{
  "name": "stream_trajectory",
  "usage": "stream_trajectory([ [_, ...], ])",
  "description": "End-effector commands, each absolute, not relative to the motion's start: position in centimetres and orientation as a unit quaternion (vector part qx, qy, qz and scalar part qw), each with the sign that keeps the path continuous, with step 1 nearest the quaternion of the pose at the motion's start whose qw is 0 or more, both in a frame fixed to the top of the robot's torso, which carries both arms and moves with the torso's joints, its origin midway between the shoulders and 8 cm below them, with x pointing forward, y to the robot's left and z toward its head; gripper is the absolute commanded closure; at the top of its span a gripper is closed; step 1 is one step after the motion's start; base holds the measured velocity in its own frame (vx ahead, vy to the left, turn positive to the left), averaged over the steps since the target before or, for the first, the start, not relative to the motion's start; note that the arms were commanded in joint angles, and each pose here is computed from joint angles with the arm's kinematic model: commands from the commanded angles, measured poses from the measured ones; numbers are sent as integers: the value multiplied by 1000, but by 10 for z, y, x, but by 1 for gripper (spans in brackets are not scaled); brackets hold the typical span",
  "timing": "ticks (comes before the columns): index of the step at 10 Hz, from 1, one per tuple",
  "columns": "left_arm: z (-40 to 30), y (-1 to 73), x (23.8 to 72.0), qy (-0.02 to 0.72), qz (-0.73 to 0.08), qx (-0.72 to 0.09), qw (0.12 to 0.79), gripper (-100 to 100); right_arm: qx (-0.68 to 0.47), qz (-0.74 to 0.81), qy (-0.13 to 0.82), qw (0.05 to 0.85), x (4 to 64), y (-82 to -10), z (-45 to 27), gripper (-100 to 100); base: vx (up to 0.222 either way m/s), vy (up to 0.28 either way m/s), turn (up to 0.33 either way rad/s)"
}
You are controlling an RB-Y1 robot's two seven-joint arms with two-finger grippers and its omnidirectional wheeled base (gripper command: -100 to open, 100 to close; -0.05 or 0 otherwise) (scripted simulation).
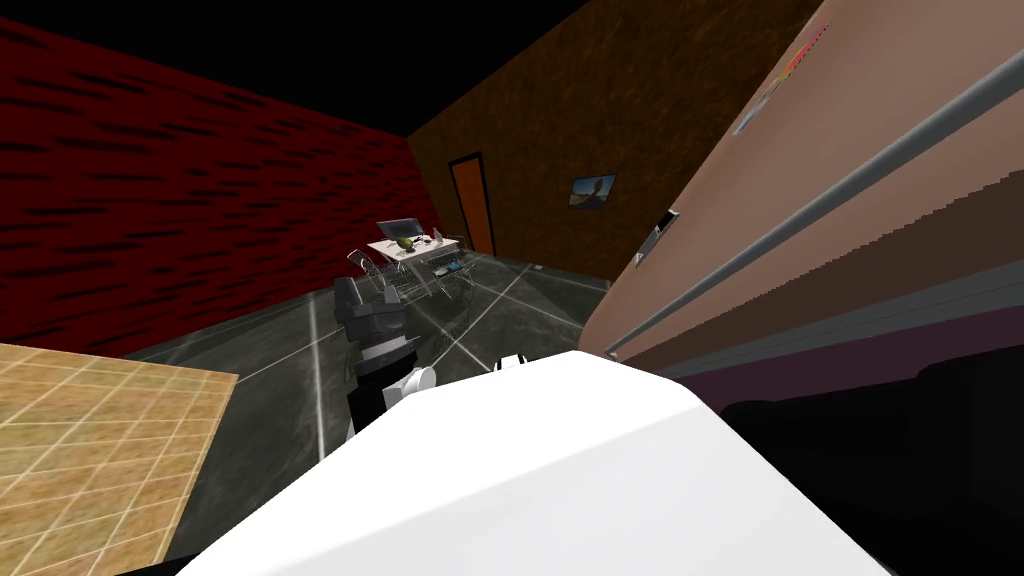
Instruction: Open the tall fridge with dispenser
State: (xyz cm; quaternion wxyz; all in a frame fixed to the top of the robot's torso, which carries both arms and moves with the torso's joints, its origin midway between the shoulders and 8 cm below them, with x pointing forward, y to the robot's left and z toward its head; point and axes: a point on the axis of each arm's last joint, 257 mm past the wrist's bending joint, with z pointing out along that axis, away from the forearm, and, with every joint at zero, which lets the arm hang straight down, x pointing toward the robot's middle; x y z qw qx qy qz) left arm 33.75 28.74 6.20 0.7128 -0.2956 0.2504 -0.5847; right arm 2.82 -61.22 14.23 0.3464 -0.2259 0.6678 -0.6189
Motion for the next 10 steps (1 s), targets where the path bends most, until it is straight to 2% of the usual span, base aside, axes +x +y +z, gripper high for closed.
stream_trajectory([
  [1,62,287,337,250,-585,-296,713,0,-214,-620,654,378,35,-611,142,-100,-3,1,-14],
  [4,62,288,337,250,-584,-296,713,0,-226,-570,670,418,48,-624,94,-100,158,-38,-443],
  [5,62,288,337,250,-585,-296,713,0,-222,-567,672,423,48,-626,84,-100,36,8,-364],
  [10,62,287,337,250,-585,-296,713,0,-197,-568,635,485,69,-623,90,-100,-15,3,-28],
])
